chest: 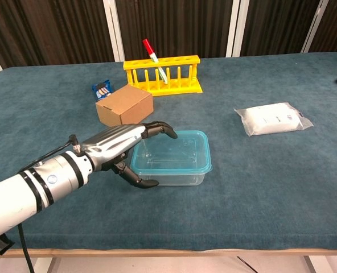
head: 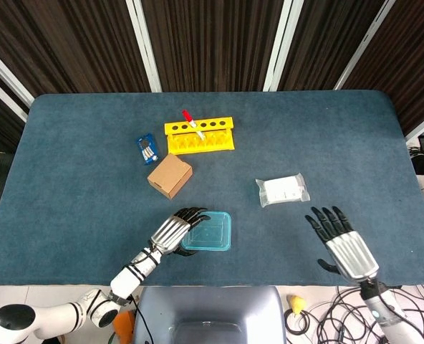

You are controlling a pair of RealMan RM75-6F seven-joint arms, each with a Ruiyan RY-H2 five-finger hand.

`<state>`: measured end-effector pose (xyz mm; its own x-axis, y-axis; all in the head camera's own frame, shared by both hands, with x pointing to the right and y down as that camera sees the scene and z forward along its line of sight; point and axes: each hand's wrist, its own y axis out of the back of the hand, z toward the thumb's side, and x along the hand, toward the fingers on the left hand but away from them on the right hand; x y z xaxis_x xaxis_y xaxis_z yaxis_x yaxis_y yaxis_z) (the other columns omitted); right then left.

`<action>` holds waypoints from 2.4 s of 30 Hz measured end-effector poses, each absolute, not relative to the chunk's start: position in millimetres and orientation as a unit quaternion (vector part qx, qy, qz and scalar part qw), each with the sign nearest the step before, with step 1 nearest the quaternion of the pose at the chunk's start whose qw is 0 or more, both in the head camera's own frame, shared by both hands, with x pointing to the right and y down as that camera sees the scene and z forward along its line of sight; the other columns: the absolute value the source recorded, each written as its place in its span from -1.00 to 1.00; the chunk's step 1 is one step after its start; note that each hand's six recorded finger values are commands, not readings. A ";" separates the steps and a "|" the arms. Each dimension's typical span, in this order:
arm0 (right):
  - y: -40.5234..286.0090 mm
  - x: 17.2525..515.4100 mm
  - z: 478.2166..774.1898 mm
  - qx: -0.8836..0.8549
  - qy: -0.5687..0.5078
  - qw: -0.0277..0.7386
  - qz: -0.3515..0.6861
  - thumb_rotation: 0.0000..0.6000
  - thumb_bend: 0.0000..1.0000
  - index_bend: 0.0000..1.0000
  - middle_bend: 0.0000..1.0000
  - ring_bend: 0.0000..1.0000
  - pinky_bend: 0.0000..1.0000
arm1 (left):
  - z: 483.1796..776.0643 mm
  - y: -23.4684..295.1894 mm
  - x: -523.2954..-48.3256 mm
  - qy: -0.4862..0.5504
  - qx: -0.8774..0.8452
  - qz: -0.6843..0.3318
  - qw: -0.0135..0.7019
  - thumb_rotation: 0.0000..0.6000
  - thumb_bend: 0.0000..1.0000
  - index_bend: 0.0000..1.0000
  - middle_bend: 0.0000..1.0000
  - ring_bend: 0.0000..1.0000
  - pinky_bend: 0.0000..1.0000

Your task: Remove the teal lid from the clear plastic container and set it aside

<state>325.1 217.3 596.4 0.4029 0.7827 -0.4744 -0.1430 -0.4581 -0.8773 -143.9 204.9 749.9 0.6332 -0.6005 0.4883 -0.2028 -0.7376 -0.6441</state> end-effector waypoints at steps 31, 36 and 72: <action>230.7 141.0 681.8 -0.796 -0.239 0.450 0.326 1.00 -0.50 -0.01 -0.92 -1.00 -1.00 | 749.4 214.3 -152.5 0.233 -0.856 -0.363 0.287 1.00 -0.39 -0.07 -0.07 -0.35 -0.28; 231.5 136.9 683.8 -0.793 -0.243 0.450 0.332 1.00 -0.50 0.02 -0.92 -1.00 -1.00 | 749.2 216.4 -151.8 0.231 -0.856 -0.362 0.289 1.00 -0.39 -0.07 -0.07 -0.35 -0.28; 220.3 128.5 681.3 -0.783 -0.254 0.449 0.347 1.00 -0.50 0.05 -0.92 -1.00 -1.00 | 751.5 219.2 -155.2 0.215 -0.854 -0.369 0.298 1.00 -0.39 -0.06 -0.01 -0.32 -0.28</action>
